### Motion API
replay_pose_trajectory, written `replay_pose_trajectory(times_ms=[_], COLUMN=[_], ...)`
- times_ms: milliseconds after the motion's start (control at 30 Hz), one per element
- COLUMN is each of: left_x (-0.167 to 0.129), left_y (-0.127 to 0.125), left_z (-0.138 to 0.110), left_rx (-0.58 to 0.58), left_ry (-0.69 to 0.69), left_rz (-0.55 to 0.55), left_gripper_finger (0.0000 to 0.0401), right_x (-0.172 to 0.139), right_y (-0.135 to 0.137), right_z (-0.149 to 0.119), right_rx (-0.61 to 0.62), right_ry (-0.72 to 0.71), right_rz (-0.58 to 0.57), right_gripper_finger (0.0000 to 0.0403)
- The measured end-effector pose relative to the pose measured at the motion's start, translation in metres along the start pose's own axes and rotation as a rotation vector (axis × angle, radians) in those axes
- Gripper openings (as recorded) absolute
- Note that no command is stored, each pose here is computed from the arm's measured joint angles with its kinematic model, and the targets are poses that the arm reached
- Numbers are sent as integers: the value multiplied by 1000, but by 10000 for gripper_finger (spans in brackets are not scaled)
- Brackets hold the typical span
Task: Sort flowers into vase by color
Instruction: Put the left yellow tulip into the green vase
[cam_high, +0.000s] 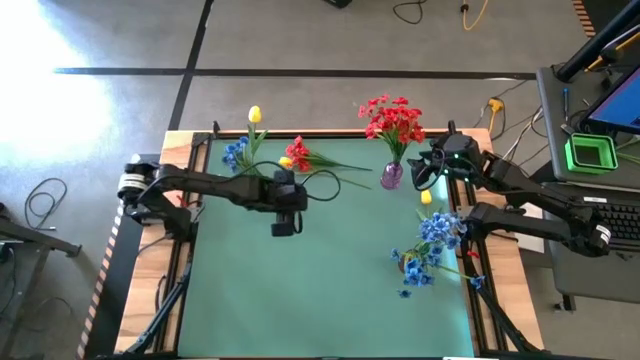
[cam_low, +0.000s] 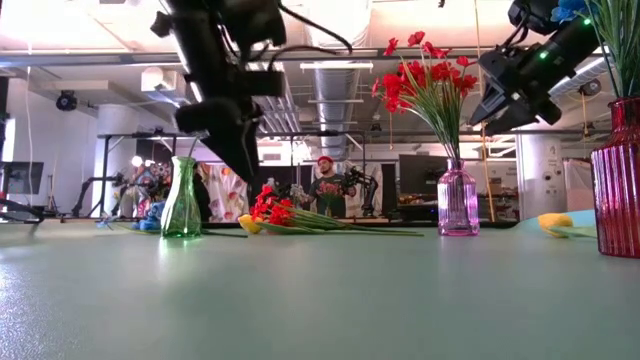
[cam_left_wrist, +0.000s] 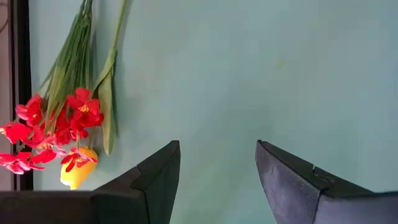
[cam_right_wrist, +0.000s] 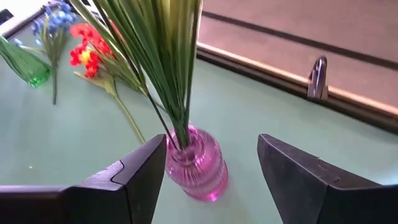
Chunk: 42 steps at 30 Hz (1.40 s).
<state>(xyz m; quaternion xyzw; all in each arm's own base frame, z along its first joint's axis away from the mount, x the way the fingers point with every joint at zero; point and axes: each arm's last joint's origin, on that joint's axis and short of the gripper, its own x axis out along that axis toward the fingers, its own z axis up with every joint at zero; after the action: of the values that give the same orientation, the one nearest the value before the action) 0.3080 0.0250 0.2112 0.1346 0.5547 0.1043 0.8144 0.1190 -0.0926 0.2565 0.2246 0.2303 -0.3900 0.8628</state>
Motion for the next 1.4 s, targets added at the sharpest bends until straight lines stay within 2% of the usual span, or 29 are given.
replay_pose_trajectory(times_ms=[267, 367, 567, 900, 1067, 1300, 1400], left_x=[24, 30, 41, 71, 84, 99, 109], left_y=[-3, -2, 12, 35, 41, 54, 60], left_z=[8, 15, 30, 33, 33, 27, 27], left_rx=[56, 83, 103, 58, 58, 56, 41], left_ry=[-24, -72, -204, -246, -280, -260, -306], left_rz=[11, 59, 131, 194, 162, 164, 127], left_gripper_finger=[196, 196, 196, 196, 196, 196, 196], right_x=[-6, -12, -19, -19, -19, -19, -19], right_y=[-4, -4, -1, -1, -1, -1, -1], right_z=[-9, -7, 2, 3, 4, 5, 5], right_rx=[45, 45, 46, 40, 41, 42, 42], right_ry=[145, 176, 152, 145, 135, 130, 129], right_rz=[-52, -65, -57, -55, -52, -50, -50], right_gripper_finger=[244, 242, 240, 241, 238, 238, 238])
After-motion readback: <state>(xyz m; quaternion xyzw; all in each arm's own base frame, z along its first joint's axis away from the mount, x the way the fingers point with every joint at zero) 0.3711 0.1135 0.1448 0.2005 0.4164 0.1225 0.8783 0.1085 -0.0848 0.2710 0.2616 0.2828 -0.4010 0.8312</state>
